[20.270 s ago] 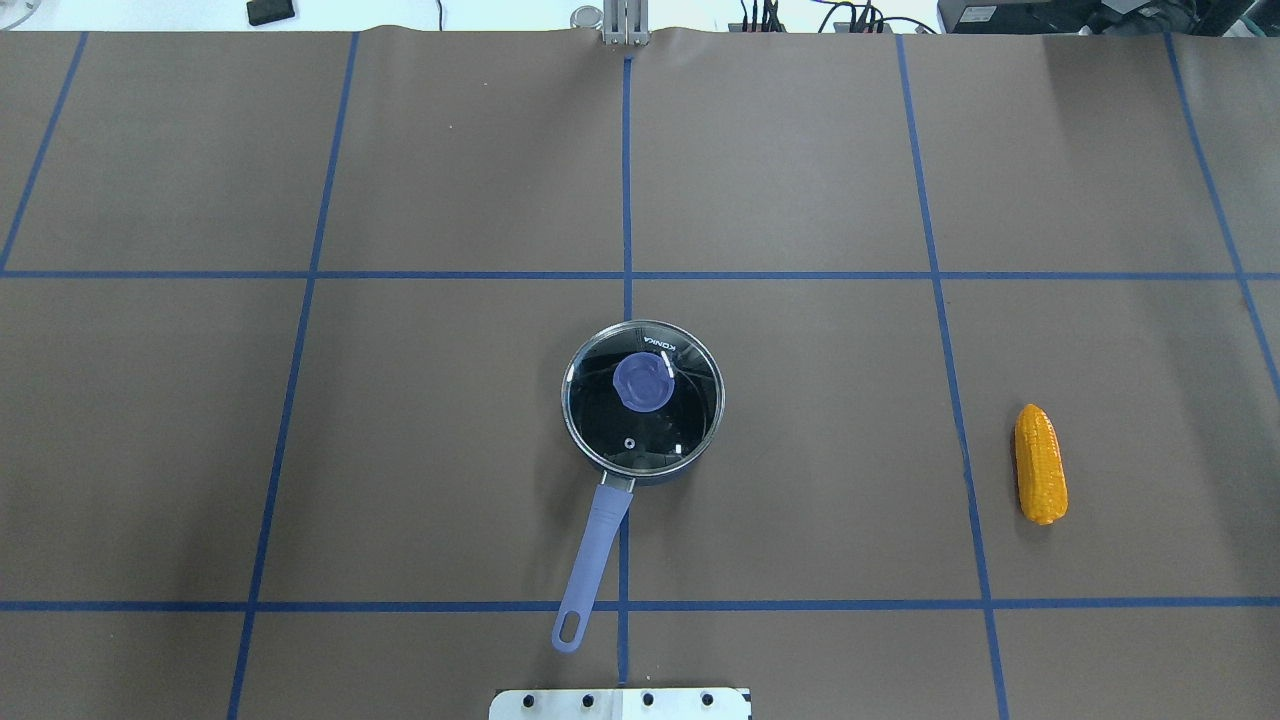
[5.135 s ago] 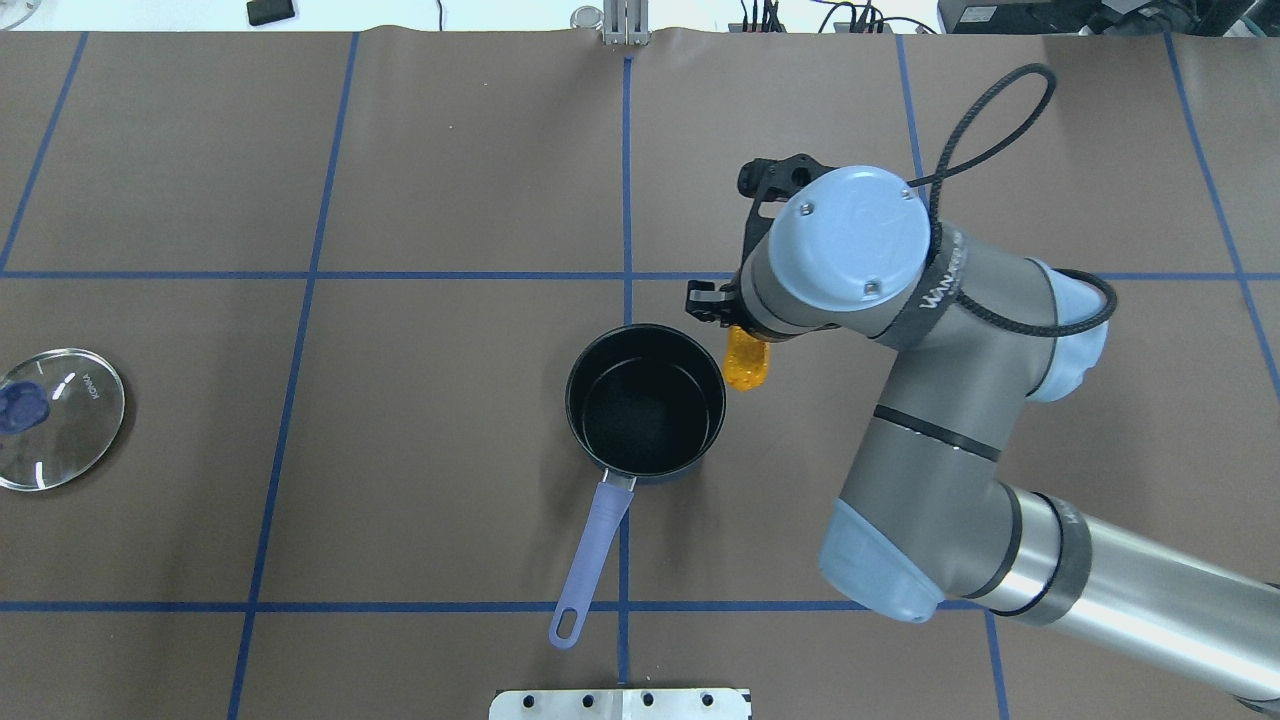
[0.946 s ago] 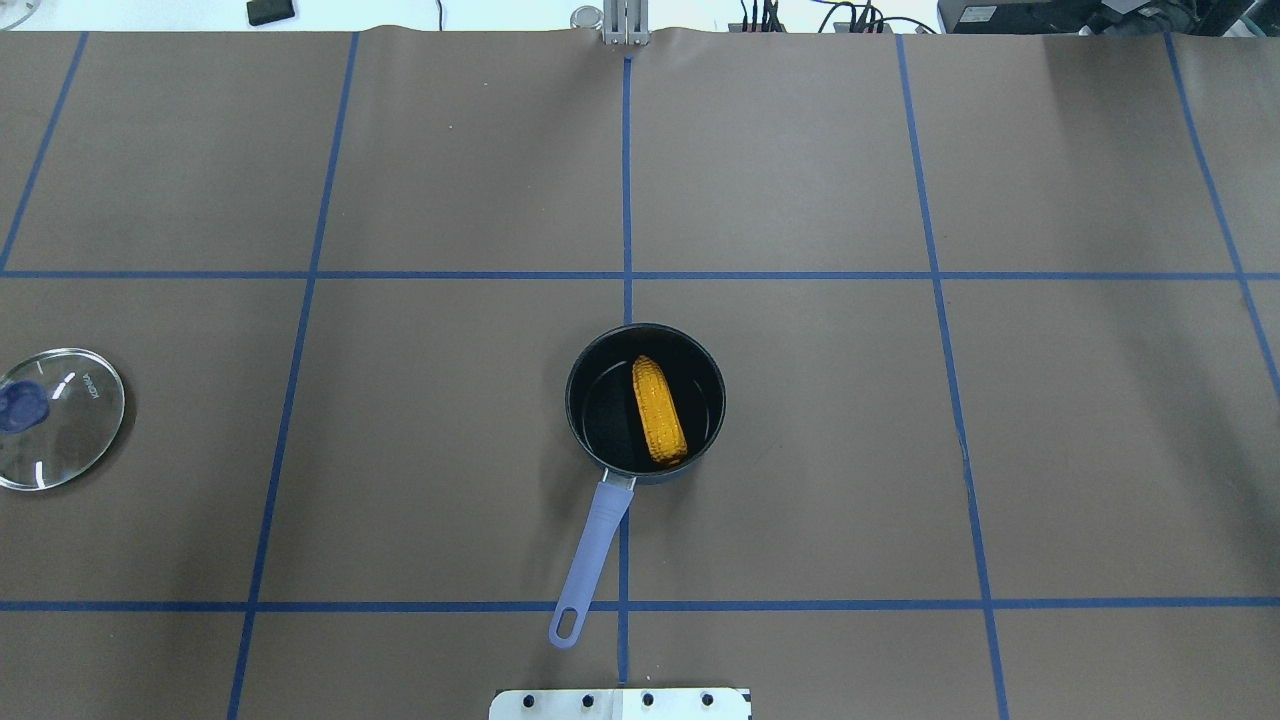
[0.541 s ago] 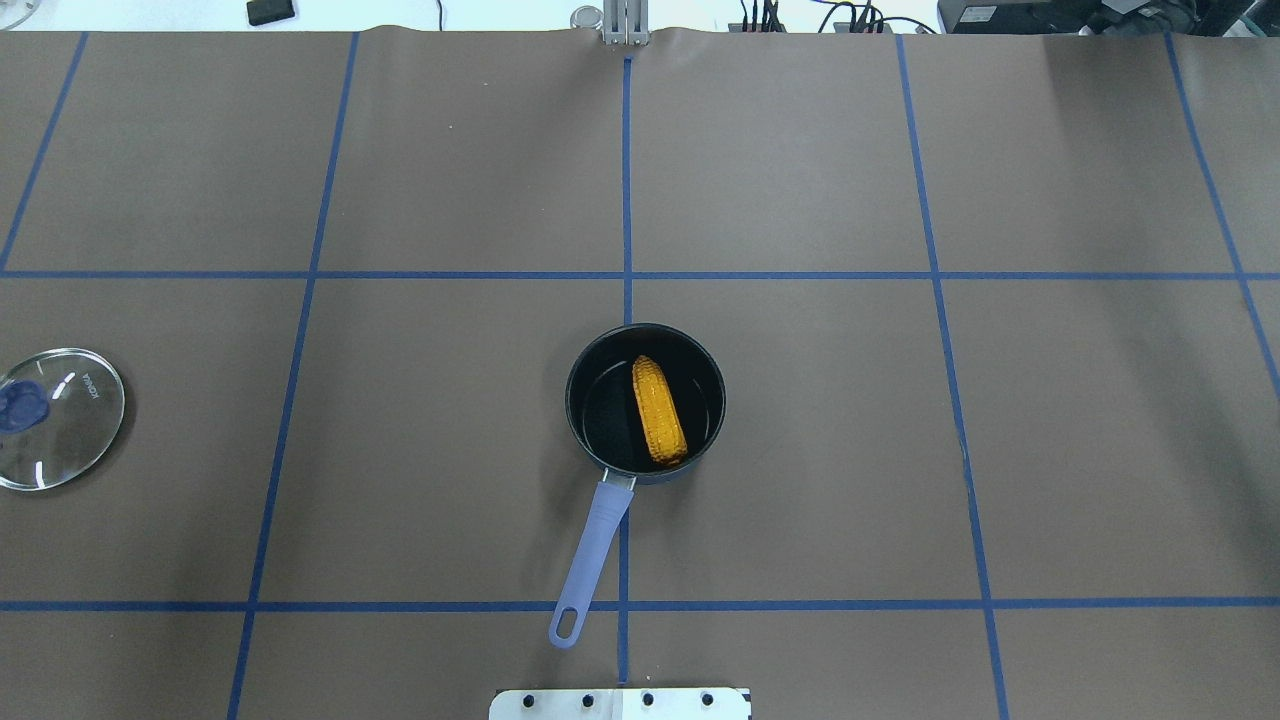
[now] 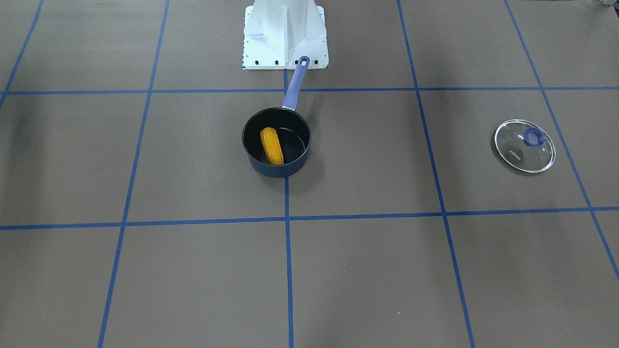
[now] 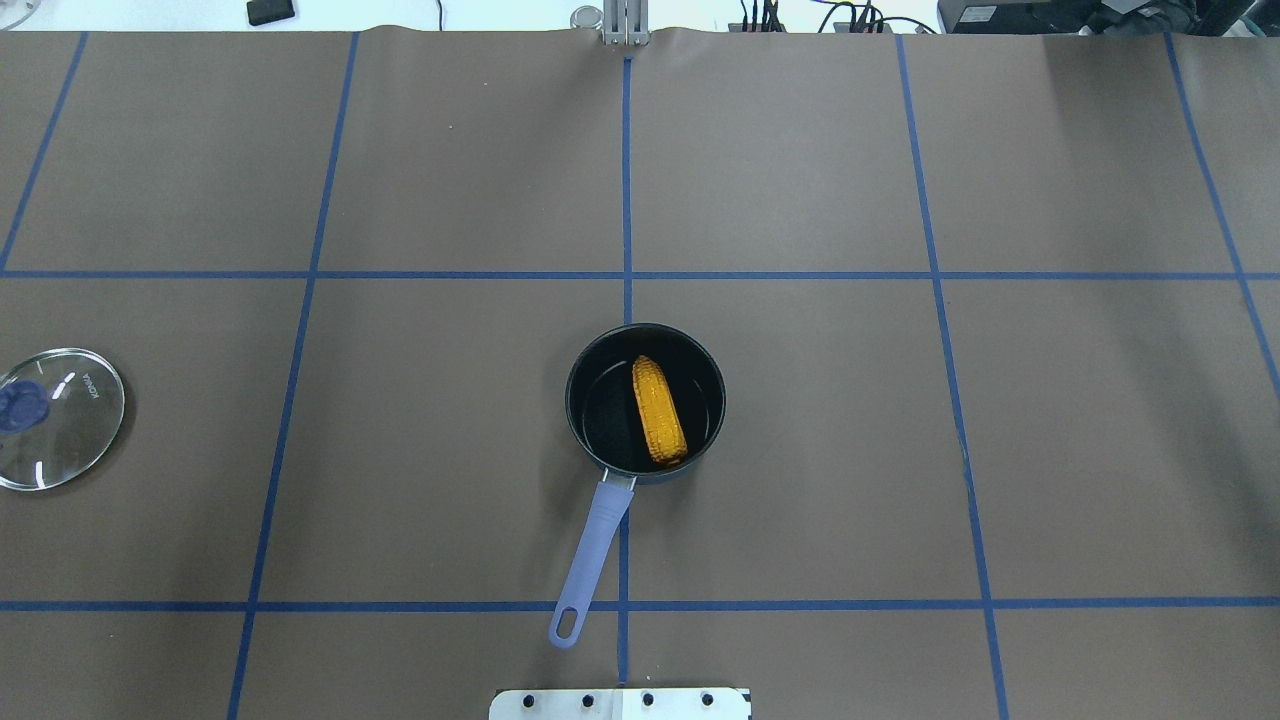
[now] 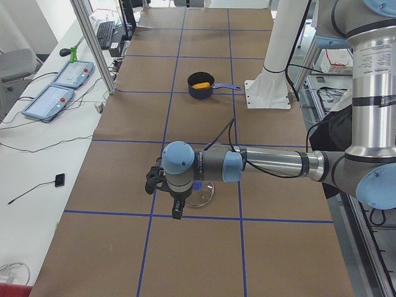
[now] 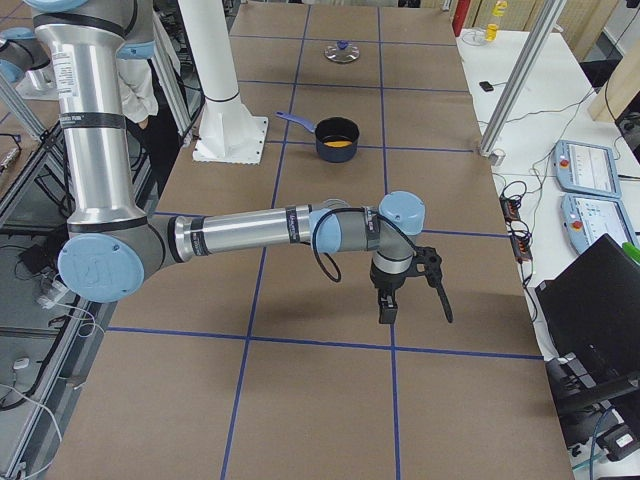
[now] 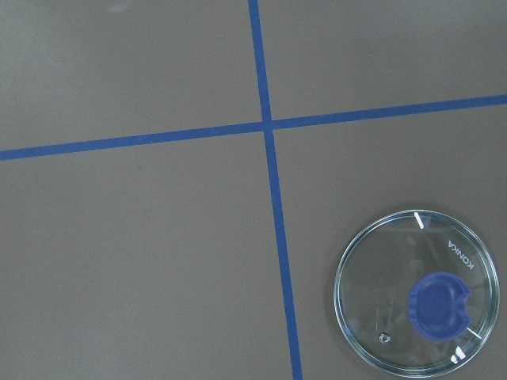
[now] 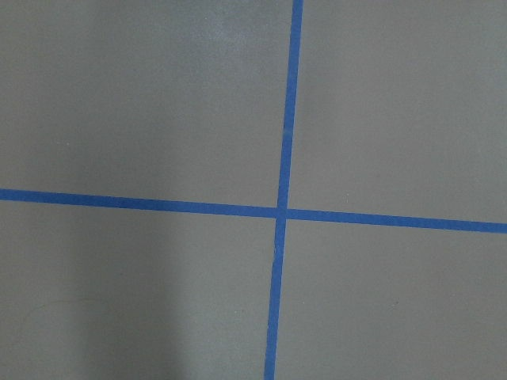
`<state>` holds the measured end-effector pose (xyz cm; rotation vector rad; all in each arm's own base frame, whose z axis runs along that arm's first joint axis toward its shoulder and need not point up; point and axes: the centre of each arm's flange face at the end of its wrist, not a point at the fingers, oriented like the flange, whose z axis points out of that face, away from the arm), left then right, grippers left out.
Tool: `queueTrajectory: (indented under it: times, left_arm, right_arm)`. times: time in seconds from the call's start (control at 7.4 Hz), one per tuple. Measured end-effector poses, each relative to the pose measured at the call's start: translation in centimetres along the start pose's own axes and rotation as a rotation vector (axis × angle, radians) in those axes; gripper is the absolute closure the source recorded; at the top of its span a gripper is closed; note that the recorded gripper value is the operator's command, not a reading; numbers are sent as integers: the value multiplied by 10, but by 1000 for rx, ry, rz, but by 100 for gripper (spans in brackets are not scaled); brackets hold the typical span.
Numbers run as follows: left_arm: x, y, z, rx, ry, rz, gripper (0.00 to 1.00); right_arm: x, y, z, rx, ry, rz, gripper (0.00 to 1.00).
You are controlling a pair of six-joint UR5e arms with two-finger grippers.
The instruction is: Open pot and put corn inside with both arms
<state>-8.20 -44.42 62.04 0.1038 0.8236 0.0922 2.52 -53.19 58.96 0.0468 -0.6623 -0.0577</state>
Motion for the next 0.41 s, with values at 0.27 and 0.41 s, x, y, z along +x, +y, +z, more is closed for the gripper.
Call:
queueTrajectory:
  times: [0.27, 0.41]
  left_arm:
    - [0, 0, 0, 0, 0, 0, 2]
    - [0, 0, 0, 0, 0, 0, 2]
  right_arm:
    - [-1, 0, -1, 2, -1, -1, 0]
    - [-1, 0, -1, 2, -2, -2, 0]
